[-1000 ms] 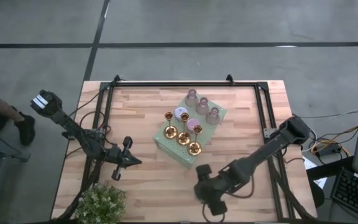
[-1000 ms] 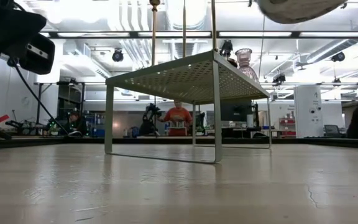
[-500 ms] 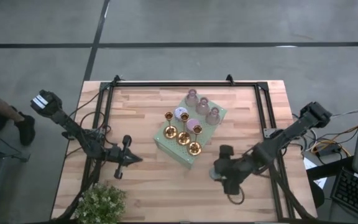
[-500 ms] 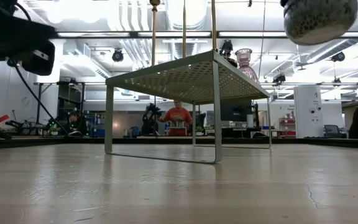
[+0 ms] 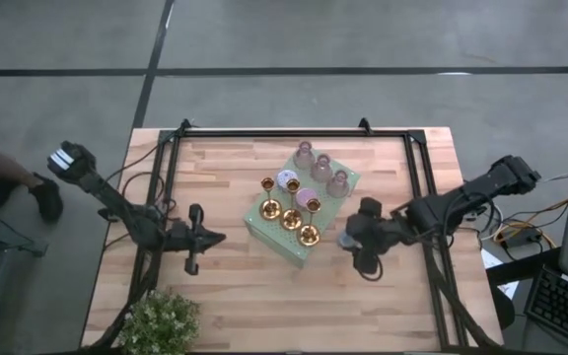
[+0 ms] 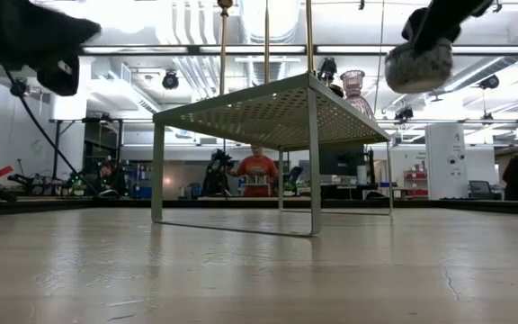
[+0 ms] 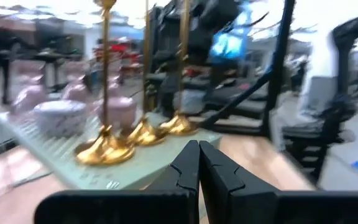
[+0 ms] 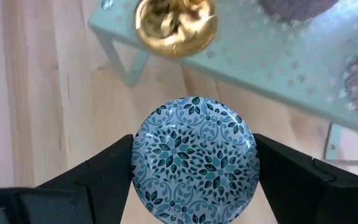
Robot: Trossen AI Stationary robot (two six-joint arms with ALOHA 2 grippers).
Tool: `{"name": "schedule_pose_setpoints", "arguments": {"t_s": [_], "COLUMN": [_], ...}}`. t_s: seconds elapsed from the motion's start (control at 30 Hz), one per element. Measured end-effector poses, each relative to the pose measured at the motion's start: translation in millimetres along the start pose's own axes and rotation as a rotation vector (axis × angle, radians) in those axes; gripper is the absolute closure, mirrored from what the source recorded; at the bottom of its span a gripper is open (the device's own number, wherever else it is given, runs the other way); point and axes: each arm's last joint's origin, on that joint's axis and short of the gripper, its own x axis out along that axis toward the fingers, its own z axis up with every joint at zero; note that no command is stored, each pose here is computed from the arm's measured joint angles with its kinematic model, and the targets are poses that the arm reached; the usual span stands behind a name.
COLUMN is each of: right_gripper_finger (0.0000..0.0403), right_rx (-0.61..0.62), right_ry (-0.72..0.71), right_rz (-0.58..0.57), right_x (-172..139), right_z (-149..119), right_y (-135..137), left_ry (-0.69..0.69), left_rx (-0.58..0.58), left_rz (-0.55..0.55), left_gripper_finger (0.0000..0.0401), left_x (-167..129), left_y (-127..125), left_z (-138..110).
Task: Pick & Place candle stick holders
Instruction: Put the blue scented candle aligned with the other scented candles on the shelf
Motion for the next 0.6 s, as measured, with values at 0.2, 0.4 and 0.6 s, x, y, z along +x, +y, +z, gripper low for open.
{"name": "schedule_pose_setpoints", "arguments": {"t_s": [0.2, 0.4, 0.6], "right_gripper_finger": [0.0113, 0.0113, 0.0113], "right_rx": [-0.014, -0.007, 0.014], "right_ry": [-0.021, -0.041, -0.043], "right_rz": [-0.018, -0.040, -0.079], "right_x": [-4, -5, -1], "right_z": [13, 24, 31], "right_y": [-10, -20, -35], "left_ry": [-0.062, -0.052, -0.053], "left_rx": [-0.020, -0.074, -0.076], "left_rz": [-0.146, -0.155, -0.172], "left_gripper_finger": [0.0391, 0.0391, 0.0391], "left_x": [-9, -15, -24], "left_y": [5, 14, 22], "left_z": [10, 16, 22]}}
